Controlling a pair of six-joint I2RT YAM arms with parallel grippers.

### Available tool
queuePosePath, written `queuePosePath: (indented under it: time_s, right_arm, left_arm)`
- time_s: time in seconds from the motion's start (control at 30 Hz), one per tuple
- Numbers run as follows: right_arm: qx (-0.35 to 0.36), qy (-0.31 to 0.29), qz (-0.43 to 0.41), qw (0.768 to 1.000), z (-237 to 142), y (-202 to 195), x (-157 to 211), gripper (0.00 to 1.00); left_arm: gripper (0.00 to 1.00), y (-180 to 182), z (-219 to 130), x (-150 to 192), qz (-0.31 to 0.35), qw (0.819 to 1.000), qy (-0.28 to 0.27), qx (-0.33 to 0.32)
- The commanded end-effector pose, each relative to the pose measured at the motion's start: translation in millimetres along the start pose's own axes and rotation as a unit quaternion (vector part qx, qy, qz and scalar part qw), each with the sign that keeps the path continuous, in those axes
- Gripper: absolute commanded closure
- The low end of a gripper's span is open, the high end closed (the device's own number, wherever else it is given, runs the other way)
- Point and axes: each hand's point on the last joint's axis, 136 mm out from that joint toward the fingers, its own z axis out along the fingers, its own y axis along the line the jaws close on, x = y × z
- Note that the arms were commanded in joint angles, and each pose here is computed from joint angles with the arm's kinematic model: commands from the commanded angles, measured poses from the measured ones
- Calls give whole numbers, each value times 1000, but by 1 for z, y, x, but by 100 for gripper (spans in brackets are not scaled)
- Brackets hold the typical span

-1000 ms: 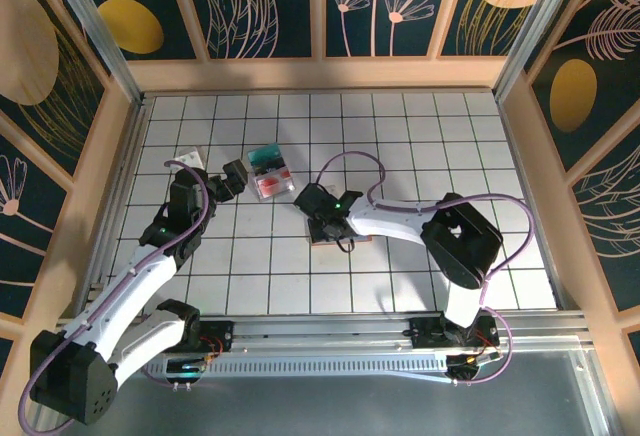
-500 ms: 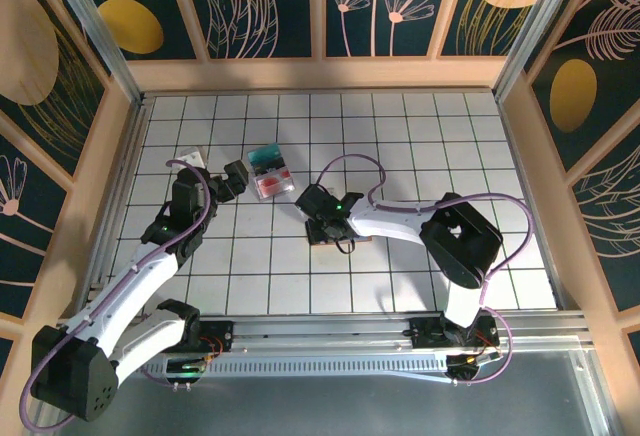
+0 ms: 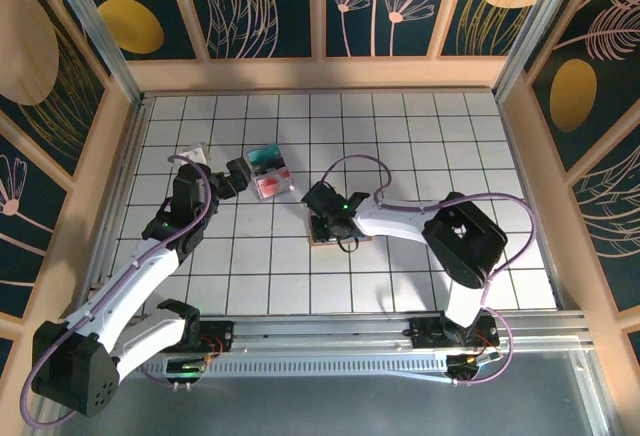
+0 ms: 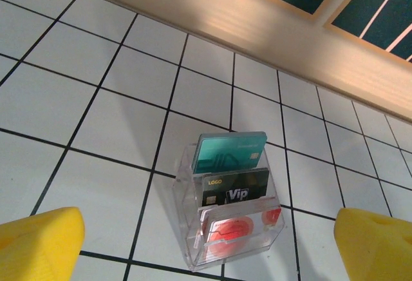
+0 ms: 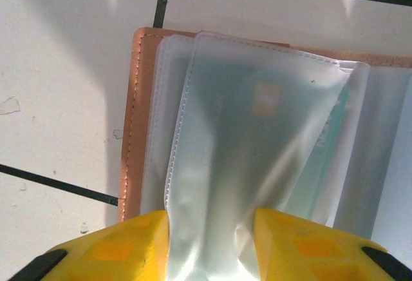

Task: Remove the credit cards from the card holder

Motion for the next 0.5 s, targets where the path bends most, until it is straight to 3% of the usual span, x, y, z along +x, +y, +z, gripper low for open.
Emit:
queuePosePath:
  time_s: [0.0, 0.2, 0.33, 0.47]
  right_arm:
    - [-11, 18, 7, 1000, 3, -6, 10, 65]
    - [14, 4, 9, 1000, -6, -15, 2, 70]
    - [33, -3, 8, 999, -10, -21, -2, 79]
    - [40, -10, 12, 999, -15, -22, -5, 80]
  left_arm:
    - [1, -15, -4, -13, 7, 1000, -8, 27]
    - [1, -25, -8, -21, 7, 999, -12, 49]
    - [1, -26, -12, -28, 9, 999, -23, 46]
    - [1, -27, -12, -31, 17, 999, -23, 46]
